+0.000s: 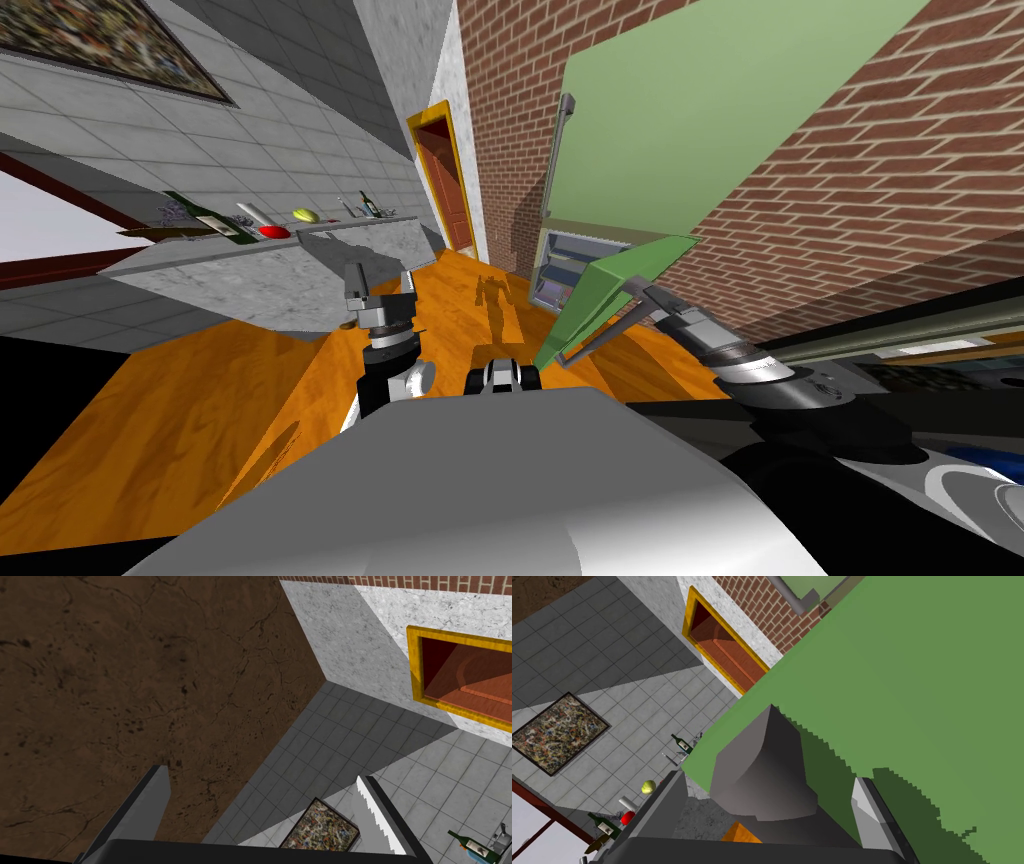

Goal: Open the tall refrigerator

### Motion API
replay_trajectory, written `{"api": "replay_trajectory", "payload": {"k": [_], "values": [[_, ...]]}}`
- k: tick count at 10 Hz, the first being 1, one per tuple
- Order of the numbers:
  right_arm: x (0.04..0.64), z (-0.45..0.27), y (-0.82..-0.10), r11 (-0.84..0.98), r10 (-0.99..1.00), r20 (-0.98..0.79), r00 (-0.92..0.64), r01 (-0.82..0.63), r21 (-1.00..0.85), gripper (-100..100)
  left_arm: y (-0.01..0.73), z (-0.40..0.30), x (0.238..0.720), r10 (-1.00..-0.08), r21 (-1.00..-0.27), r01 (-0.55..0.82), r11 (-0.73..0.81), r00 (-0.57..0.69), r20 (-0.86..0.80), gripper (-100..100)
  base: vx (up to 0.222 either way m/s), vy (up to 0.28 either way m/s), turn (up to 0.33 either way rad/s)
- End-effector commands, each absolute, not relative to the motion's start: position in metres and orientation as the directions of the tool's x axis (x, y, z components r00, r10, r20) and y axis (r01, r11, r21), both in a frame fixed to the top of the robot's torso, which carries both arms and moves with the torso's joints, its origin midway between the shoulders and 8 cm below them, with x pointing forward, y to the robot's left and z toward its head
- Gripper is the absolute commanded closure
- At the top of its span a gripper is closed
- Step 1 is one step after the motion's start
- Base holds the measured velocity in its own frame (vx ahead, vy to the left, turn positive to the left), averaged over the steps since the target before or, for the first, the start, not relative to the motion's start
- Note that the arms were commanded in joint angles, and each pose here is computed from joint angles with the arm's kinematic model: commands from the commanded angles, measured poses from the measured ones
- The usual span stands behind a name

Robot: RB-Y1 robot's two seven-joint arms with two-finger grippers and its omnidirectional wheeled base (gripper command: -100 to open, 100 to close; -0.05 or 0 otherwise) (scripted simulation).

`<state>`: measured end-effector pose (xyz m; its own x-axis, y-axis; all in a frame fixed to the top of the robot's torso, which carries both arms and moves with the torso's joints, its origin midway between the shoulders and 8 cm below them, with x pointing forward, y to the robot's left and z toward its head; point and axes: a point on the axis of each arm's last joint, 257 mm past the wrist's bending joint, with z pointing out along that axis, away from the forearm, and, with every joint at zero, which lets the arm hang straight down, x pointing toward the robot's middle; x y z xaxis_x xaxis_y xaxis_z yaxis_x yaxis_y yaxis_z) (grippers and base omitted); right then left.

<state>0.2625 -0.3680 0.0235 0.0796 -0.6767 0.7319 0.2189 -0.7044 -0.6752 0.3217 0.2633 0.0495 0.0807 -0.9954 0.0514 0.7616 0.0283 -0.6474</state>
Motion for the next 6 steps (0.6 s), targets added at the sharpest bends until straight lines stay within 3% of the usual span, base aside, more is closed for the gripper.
{"api": "replay_trajectory", "payload": {"k": [1, 6], "values": [[0.264, 0.0409, -0.3564, -0.691, -0.68, 0.727, 0.096, 0.245, -0.68, -100, 0.2633, 0.0495, 0.3217, -0.995, -0.647, 0.762, 0.028, 0.081, 0.051, 0, 0.0, 0.0, 0.0], [0.2637, 0.045, -0.3545, -0.688, -0.682, 0.725, 0.1, 0.248, -0.682, -100, 0.2633, 0.0495, 0.3217, -0.995, -0.647, 0.762, 0.028, 0.081, 0.051, 0, -0.003, 0.0, -0.01]]}}
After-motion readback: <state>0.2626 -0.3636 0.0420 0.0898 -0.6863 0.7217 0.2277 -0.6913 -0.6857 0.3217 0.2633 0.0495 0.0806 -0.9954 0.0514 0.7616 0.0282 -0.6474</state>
